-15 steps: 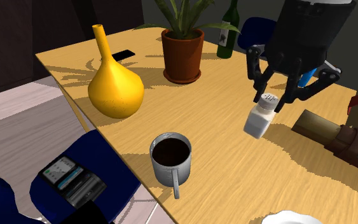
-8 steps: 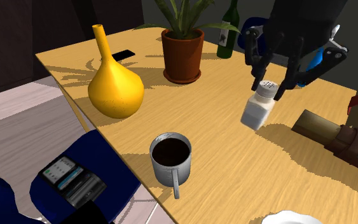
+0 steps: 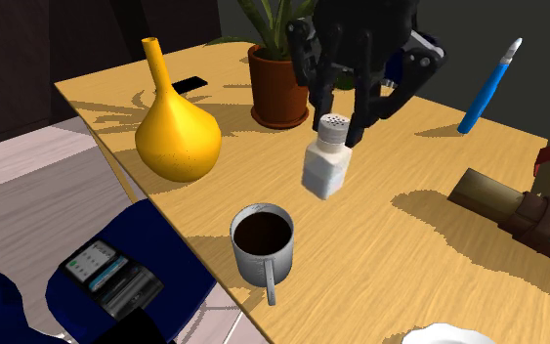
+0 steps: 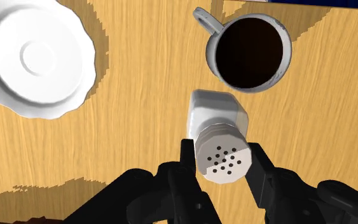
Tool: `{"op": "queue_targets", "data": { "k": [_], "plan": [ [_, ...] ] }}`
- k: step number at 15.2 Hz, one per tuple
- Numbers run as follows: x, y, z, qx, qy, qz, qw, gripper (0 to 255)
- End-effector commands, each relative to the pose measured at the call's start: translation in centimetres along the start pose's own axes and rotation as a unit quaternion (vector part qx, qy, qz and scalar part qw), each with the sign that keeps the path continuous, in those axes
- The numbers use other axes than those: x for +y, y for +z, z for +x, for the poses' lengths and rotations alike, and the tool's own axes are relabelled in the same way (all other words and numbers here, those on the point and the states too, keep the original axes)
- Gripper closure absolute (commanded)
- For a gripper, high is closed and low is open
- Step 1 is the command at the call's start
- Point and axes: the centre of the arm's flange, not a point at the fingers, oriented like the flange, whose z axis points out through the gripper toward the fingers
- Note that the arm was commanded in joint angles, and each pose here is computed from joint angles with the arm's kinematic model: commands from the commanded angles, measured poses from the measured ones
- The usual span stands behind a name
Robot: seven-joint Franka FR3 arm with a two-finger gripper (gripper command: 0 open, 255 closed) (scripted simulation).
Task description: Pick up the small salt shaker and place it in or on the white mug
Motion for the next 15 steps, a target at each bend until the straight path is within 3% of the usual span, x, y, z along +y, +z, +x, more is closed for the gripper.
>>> {"op": "queue_targets", "data": {
  "k": [1, 5, 15],
  "plan": [
    [-1.6, -0.4, -2.5, 0.0, 0.0, 0.0, 1.0, 255],
    [-4.4, -1.4, -6.6, 0.0, 0.0, 0.0, 1.0, 255],
    [-4.3, 3.8, -6.5, 0.0, 0.0, 0.0, 1.0, 255]
  ]
}}
